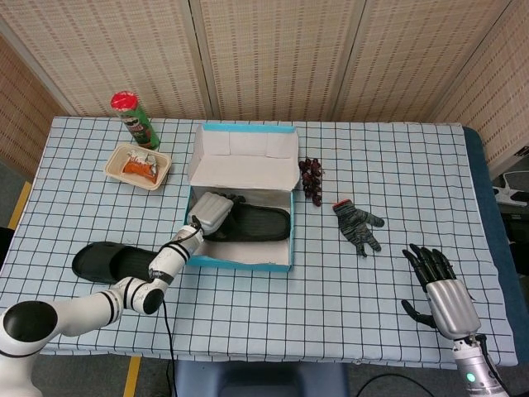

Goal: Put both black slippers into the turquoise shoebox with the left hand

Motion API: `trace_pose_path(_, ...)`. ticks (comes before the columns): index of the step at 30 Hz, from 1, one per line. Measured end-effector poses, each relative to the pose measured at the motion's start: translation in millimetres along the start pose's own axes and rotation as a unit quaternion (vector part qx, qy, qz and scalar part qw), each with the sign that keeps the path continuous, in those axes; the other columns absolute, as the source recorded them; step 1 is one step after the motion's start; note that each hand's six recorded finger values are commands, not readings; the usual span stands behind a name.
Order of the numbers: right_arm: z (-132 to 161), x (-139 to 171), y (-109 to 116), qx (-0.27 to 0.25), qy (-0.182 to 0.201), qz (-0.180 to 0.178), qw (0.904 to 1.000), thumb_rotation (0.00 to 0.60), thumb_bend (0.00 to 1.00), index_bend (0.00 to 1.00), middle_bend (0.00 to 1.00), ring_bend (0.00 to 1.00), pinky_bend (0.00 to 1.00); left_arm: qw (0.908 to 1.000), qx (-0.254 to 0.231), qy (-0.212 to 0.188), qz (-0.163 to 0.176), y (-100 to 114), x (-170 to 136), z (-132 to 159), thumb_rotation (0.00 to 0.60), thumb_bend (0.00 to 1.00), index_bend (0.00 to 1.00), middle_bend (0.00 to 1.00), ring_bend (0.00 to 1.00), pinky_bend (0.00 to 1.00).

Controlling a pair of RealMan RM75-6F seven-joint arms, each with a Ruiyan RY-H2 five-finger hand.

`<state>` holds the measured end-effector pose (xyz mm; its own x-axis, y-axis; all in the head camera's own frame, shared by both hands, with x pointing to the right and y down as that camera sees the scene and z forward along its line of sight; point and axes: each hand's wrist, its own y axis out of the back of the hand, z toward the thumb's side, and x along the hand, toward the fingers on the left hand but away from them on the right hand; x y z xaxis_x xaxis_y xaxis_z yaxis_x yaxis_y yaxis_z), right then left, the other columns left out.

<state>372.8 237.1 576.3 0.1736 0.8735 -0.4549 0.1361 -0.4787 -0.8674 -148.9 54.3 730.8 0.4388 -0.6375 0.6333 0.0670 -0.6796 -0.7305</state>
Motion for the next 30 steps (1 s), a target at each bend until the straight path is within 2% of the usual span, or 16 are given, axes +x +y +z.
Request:
trace_pose_path(6, 3, 2, 1, 0.001, 0.006, -0.002, 1.0, 0.6, 0.16, 0.0, 0.0, 0.0, 0.0, 0.9995, -0.024, -0.008, 0.02, 15, -11, -2, 0.6, 0.36, 0.0, 0.0, 0.0, 0.25)
trace_pose_path(12, 5, 5, 3, -0.001, 0.009, -0.003, 1.0, 0.6, 0.16, 0.0, 0.0, 0.0, 0.0, 0.9997, -0.021, -0.003, 0.006, 15, -15, -6, 0.6, 0.37, 0.0, 0.0, 0.0, 0.22)
trace_pose_path(17, 3, 5, 4, -0.005, 0.009, -0.003, 0.9999, 0.6, 0.16, 0.0, 0.0, 0.0, 0.0, 0.9987, -0.046, -0.019, 0.012, 27, -33, -5, 0.6, 0.37, 0.0, 0.0, 0.0, 0.19)
trace_pose_path(21, 4, 4, 4, -0.007, 0.012, -0.001, 0.9999, 0.6, 0.16, 0.0, 0.0, 0.0, 0.0, 0.9969, -0.065, -0.036, 0.027, 41, -68, -12, 0.6, 0.33, 0.0, 0.0, 0.0, 0.16)
trace_pose_path(24, 6, 5, 3, -0.007, 0.016, 0.0, 0.9998, 0.6, 0.16, 0.0, 0.0, 0.0, 0.0, 0.9972, -0.062, -0.03, 0.029, 44, -107, -36, 0.6, 0.32, 0.0, 0.0, 0.0, 0.12)
trace_pose_path(27, 9, 7, 5, -0.008, 0.023, -0.003, 0.9997, 0.6, 0.16, 0.0, 0.0, 0.0, 0.0, 0.9989, -0.043, 0.006, 0.019, 29, -147, -75, 0.6, 0.3, 0.0, 0.0, 0.0, 0.1)
trace_pose_path(30, 11, 11, 8, -0.011, 0.026, -0.009, 0.9996, 0.6, 0.16, 0.0, 0.0, 0.0, 0.0, 0.9979, -0.042, 0.051, -0.002, 2, -180, -109, 0.6, 0.3, 0.0, 0.0, 0.0, 0.09)
